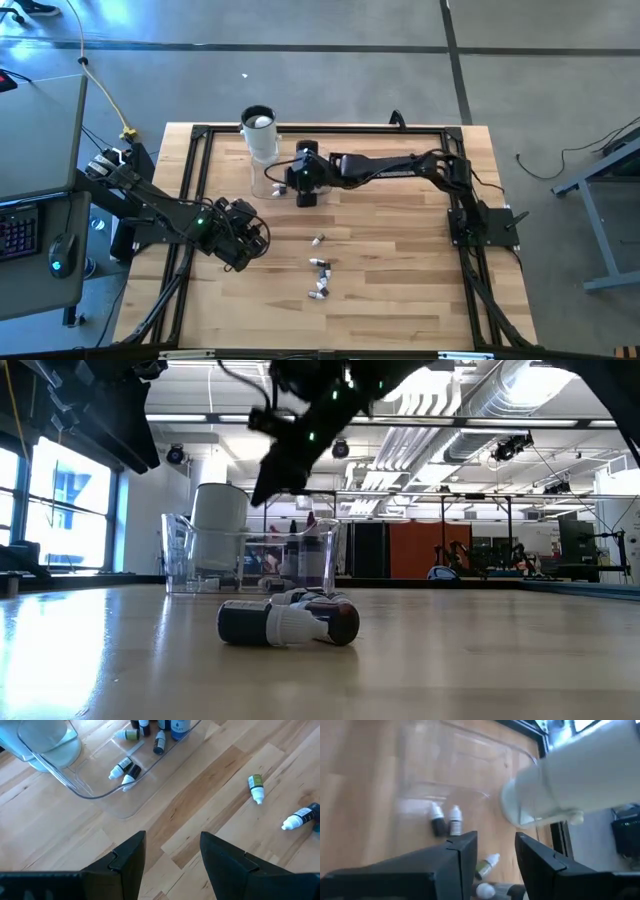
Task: Pick & Place food coloring
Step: Put the small green food coloring bottle into the transparent bin
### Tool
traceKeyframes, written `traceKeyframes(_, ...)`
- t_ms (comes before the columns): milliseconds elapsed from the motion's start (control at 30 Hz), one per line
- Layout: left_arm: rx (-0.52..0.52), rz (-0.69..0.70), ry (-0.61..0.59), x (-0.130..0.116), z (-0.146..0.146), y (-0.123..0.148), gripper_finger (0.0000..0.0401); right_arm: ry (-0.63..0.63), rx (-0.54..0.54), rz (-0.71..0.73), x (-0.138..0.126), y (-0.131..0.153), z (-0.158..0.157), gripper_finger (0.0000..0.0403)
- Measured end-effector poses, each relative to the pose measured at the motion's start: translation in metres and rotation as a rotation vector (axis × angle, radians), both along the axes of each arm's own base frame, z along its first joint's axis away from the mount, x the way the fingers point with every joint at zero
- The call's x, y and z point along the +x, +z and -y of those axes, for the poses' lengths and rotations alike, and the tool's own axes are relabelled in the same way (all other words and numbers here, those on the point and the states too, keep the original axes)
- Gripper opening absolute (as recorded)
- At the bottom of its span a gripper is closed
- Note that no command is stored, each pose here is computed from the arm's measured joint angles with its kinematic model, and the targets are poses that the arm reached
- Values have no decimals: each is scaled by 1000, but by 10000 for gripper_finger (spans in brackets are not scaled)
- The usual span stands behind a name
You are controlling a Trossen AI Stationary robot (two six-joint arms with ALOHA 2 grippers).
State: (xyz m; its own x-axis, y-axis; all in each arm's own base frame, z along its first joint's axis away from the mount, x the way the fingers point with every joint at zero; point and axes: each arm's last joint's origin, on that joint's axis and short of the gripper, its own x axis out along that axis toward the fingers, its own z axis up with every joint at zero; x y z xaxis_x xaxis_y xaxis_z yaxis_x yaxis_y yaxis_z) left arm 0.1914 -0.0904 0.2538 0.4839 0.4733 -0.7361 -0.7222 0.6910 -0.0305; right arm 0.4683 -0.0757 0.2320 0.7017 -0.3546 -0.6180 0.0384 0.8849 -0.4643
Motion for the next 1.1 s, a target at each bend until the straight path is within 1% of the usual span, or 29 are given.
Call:
traceKeyframes(167,-8,-5,-2,0,0,0,183,112,42,-47,-8,33,-43,126)
traceKeyframes(233,-9,-5,-2,0,0,0,183,173,89,-61,-13,37,-61,126)
traceKeyframes(267,-9,-5,-2,0,0,0,183,216,121,-84,-16,35,-70,126)
traceKeyframes(333,-9,-6,-2,0,0,0,183,308,200,-158,-23,23,-85,126)
traceKeyframes(433,-8,-14,-3,1,1,-2,183,363,292,-248,-33,-4,-101,126)
traceKeyframes(500,-7,-23,-4,2,2,-3,183,365,305,-271,-39,-26,-105,126)
traceKeyframes(600,-9,-38,-6,3,3,-6,183,359,303,-268,-49,-61,-104,126)
traceKeyframes(700,-23,-53,-10,5,4,-8,183,365,311,-222,-57,-85,-99,126)
traceKeyframes(800,-31,-46,-9,6,5,-8,183,374,297,-164,-63,-100,-94,127)
traceKeyframes(900,-41,-24,-9,8,6,-8,183,420,290,-133,-68,-108,-92,127)
traceKeyframes(967,-47,-14,-9,8,6,-8,183,447,309,-137,-71,-113,-92,127)
traceKeyframes(1100,-49,-9,-9,9,6,-7,183,443,319,-139,-76,-118,-89,127)
